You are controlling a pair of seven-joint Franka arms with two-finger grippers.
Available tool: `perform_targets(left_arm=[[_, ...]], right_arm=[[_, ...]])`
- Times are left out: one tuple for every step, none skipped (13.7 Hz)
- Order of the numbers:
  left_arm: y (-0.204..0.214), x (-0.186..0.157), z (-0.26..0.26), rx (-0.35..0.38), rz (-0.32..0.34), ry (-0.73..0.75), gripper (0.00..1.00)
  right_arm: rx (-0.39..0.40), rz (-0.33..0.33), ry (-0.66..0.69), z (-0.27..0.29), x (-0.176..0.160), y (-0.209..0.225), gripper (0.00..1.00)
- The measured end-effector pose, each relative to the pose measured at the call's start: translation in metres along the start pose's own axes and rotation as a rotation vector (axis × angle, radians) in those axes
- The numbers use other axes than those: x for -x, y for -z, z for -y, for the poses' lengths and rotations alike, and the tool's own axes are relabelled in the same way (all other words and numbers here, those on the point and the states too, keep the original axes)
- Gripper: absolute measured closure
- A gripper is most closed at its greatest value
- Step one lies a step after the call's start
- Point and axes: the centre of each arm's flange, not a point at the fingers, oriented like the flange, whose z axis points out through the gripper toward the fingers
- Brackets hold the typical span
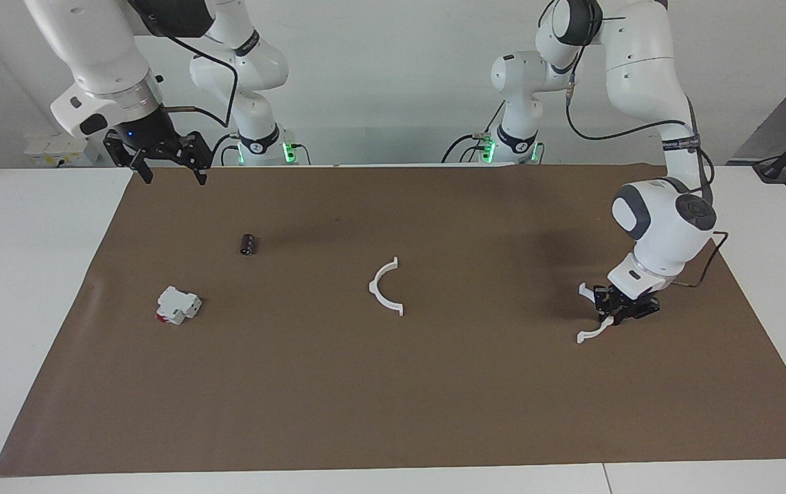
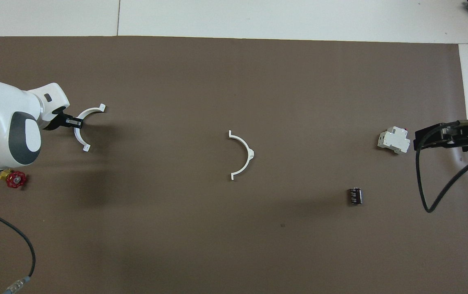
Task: Assemble drain pipe with both arms
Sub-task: 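Grasp the second white clamp half with the left gripper, then carry the clamp half to the center half with the left gripper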
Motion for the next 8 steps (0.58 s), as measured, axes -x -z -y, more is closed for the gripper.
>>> perform_targets(left_arm=[[0.004, 0.0, -0.002, 0.004, 0.006, 0.012, 0.79], [0.012, 0.0, -0.006, 0.008, 0.011, 0.018, 0.79], [0.02, -0.002, -0.015, 0.013, 0.012, 0.027, 0.79], [0.028, -0.006, -0.028, 0.015, 0.01, 0.042, 0.79], [0.034, -0.01, -0.044, 0.018, 0.009, 0.053, 0.79], [0.038, -0.013, -0.062, 0.023, 0.014, 0.051, 0.79], [0.038, -0.016, -0.079, 0.026, 0.016, 0.037, 0.79], [0.037, -0.019, -0.096, 0.029, 0.019, 0.024, 0.79]], right_arm=[[0.0, 0.0, 0.0, 0.0, 0.0, 0.0, 0.0], [0.0, 0.0, 0.0, 0.0, 0.0, 0.0, 0.0], [0.0, 0.0, 0.0, 0.0, 0.0, 0.0, 0.0], [0.0, 0.0, 0.0, 0.0, 0.0, 0.0, 0.0], [0.0, 0.0, 0.0, 0.0, 0.0, 0.0, 0.0], [0.0, 0.0, 0.0, 0.0, 0.0, 0.0, 0.0], [0.0, 0.0, 0.0, 0.0, 0.0, 0.0, 0.0], [0.0, 0.0, 0.0, 0.0, 0.0, 0.0, 0.0]])
